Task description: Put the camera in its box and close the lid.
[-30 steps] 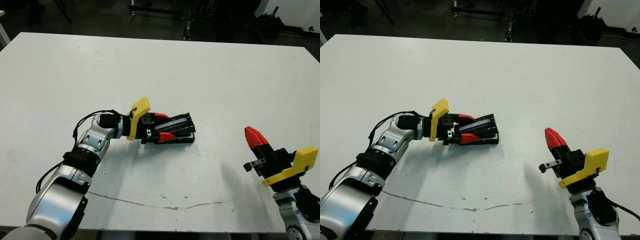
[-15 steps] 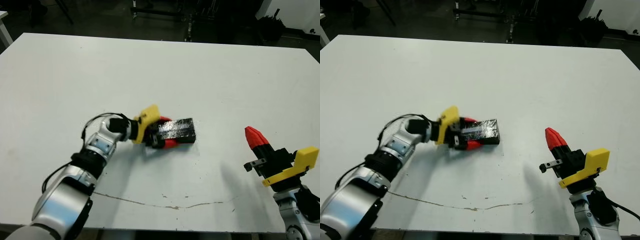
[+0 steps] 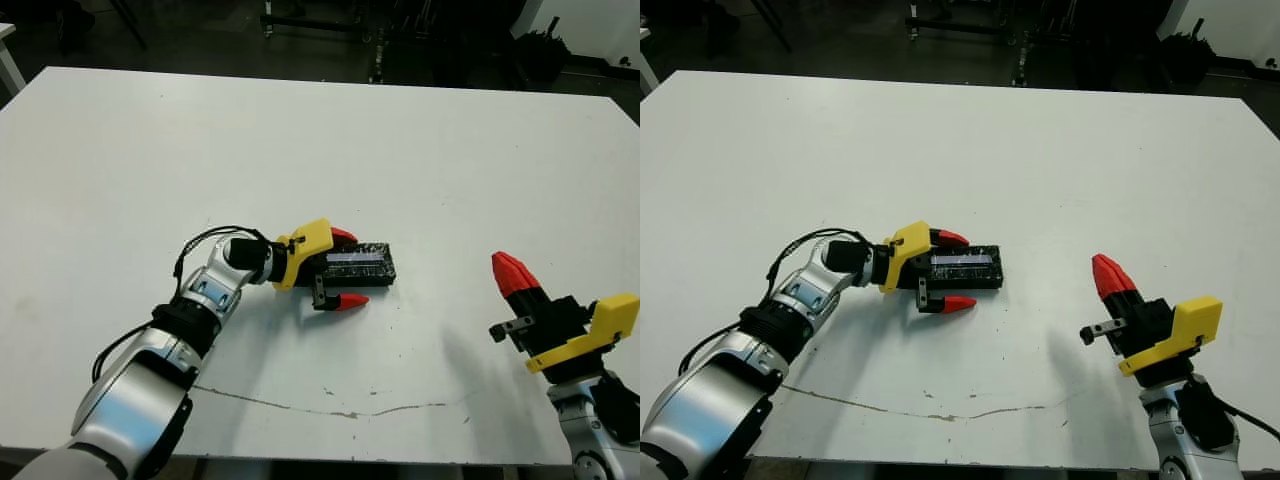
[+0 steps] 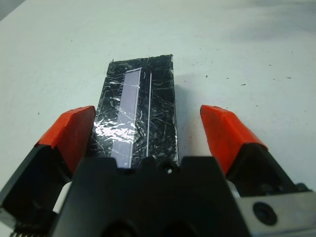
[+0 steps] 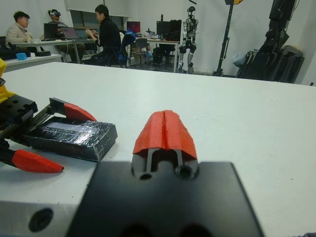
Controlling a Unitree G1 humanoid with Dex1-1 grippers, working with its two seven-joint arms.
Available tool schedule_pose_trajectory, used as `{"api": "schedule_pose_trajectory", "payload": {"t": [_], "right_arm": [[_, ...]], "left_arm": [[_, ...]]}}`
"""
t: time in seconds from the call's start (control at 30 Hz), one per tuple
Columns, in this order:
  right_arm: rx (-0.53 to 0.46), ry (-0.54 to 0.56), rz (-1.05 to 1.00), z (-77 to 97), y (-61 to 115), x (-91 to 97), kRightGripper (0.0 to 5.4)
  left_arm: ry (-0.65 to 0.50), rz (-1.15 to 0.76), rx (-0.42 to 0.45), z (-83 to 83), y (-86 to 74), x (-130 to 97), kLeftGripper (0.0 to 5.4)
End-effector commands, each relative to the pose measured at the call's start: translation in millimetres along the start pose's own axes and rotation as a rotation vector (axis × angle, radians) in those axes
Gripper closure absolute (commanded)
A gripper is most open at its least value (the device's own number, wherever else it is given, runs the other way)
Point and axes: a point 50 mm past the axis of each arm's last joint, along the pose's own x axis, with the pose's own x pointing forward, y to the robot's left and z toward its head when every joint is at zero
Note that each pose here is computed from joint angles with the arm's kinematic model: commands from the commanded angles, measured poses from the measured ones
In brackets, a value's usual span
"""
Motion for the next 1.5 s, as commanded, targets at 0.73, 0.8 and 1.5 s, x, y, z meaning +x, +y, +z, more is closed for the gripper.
{"api": "schedule_pose_trajectory", "payload": {"t": [0.73, 0.8, 1.5], "right_arm": [[-0.015, 0.014, 0.003, -0.1, -0.9, -2.2, 5.4], [-0.008, 0.01, 0.008, 0.1, -0.8, -2.1, 5.4], [-0.013, 0.004, 0.034, 1.5, -3.7, -2.8, 5.4]], "left_arm": [[0.106, 0.082, -0.033, -22.5, 1.9, -5, 0.0], [0.122, 0.128, 0.002, -26.3, 6.5, -17, 0.0], [0.321, 0.281, -0.018, -32.4, 21.7, -145, 0.0]]}}
